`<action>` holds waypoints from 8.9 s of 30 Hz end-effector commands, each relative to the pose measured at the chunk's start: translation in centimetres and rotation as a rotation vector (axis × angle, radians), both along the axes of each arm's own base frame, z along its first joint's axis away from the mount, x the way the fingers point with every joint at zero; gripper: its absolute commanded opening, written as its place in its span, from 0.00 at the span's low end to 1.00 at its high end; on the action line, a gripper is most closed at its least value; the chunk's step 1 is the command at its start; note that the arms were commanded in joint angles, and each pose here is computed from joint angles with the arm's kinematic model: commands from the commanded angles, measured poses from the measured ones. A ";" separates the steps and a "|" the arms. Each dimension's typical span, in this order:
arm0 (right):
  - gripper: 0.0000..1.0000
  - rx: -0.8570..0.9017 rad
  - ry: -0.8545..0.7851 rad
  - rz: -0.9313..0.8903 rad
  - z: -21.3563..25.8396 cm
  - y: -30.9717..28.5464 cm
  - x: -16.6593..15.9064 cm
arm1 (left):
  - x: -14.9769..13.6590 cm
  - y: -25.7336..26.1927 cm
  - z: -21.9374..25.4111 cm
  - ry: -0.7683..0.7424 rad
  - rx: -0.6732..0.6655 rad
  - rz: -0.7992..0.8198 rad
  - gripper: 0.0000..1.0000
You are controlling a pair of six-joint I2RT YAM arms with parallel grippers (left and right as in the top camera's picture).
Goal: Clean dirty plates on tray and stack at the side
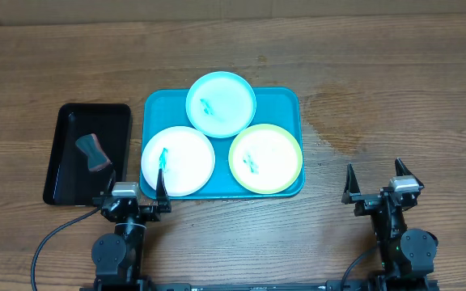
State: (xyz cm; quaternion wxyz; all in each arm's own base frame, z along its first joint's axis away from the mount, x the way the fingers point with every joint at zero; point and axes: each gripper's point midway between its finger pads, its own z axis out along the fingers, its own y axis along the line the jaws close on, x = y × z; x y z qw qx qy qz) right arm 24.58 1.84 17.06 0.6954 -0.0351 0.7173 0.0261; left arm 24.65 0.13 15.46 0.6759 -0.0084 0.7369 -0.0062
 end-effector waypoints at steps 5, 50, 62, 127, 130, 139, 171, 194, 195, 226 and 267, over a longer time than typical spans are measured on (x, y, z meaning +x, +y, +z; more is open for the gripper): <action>1.00 -0.003 -0.006 -0.009 -0.1 -0.2 0.0 | 0.0 0.1 0.1 -0.008 -0.009 0.007 1.00; 1.00 -0.003 -0.006 -0.009 -0.1 -0.2 0.0 | -6.3 -3.0 18.5 -0.785 -0.097 -0.216 1.00; 1.00 -0.003 -0.006 -0.009 -0.1 -0.2 0.0 | -1.3 -1.3 26.8 -0.371 0.055 -0.070 1.00; 1.00 -0.003 -0.006 -0.009 -0.1 -0.2 0.0 | 9.3 14.2 -15.3 1.459 -0.470 0.265 0.84; 1.00 -0.003 -0.006 -0.009 -0.1 -0.2 0.0 | 9.0 14.5 -15.8 1.478 -0.451 0.284 0.80; 1.00 -0.003 -0.006 -0.009 -0.1 -0.2 0.0 | 8.6 14.3 -16.5 1.504 -0.460 0.282 0.21; 1.00 -0.003 -0.006 -0.009 -0.1 -0.2 0.0 | 14.6 18.7 -16.2 1.233 -0.327 0.363 0.20; 1.00 -0.003 -0.006 -0.009 -0.1 -0.2 0.0 | 12.5 17.6 -15.2 1.340 -0.364 0.362 0.38; 1.00 -0.003 -0.006 -0.009 -0.1 -0.2 0.0 | 12.5 17.6 -14.8 1.347 -0.365 0.361 0.28; 1.00 -0.003 -0.006 -0.009 -0.1 -0.2 0.0 | 12.6 14.4 -6.7 1.457 -0.506 0.377 0.04; 1.00 -0.003 -0.006 -0.009 -0.1 -0.2 0.0 | 9.8 -8.2 -10.5 1.407 -0.257 -0.052 0.04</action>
